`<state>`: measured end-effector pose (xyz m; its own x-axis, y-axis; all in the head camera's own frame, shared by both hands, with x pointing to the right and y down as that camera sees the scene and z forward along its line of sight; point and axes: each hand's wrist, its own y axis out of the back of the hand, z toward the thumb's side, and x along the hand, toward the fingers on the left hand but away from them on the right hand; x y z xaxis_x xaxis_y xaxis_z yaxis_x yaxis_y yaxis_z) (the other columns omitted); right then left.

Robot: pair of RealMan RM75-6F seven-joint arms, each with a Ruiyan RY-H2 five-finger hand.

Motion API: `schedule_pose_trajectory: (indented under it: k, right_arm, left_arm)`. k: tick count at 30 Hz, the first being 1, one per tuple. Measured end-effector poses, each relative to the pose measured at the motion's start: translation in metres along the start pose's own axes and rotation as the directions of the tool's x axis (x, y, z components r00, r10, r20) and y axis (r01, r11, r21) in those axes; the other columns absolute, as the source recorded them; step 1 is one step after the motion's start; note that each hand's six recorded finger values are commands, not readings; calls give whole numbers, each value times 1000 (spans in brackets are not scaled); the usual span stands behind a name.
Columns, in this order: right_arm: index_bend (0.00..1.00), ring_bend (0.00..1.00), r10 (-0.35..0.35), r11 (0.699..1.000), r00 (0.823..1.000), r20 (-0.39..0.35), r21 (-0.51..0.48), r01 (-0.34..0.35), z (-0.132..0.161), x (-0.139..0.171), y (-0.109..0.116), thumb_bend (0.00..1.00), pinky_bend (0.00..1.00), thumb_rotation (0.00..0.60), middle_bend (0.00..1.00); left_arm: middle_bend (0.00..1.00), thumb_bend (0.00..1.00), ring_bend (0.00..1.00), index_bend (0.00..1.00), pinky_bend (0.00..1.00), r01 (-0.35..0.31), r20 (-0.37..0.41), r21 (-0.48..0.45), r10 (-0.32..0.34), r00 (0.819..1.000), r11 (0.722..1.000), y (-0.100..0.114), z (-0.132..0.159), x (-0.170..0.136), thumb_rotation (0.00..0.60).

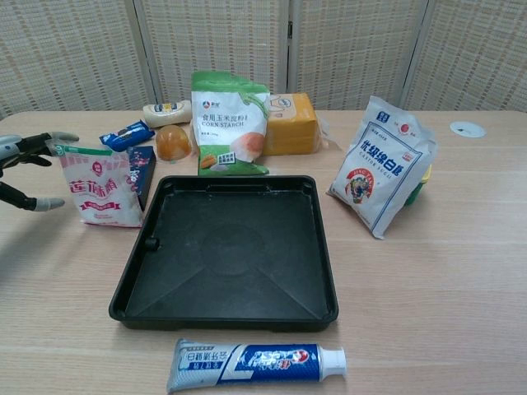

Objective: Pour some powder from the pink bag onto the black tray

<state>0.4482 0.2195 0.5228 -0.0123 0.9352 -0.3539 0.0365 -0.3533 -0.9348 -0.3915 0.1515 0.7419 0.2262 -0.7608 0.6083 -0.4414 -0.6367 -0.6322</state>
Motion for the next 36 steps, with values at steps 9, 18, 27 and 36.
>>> schedule_pose_trajectory:
  k: [9, 18, 27, 36]
  right_arm:
    - [0, 131, 4, 1000, 1000, 9, 12, -5, 5, 1, 3, 421, 133, 545, 88]
    - [0, 135, 0, 1000, 1000, 19, 22, 0, 8, 2, 9, 421, 133, 545, 91]
    - [0, 136, -2, 1000, 1000, 28, 28, 1, 9, 4, 11, 421, 133, 545, 92]
    - [0, 138, -4, 1000, 999, 32, 31, 3, 9, 3, 12, 421, 133, 546, 93]
  left_arm:
    - [37, 288, 116, 1, 163, 27, 24, -36, -26, 999, 999, -22, 3, 14, 600]
    - [57, 288, 130, 19, 167, 12, 51, -56, -9, 999, 998, -34, 5, 18, 600]
    - [78, 288, 143, 49, 180, 10, 73, -61, -6, 997, 998, -49, 9, 20, 600]
    - [143, 288, 195, 135, 214, -9, 60, -79, 13, 998, 997, -54, 9, 27, 600]
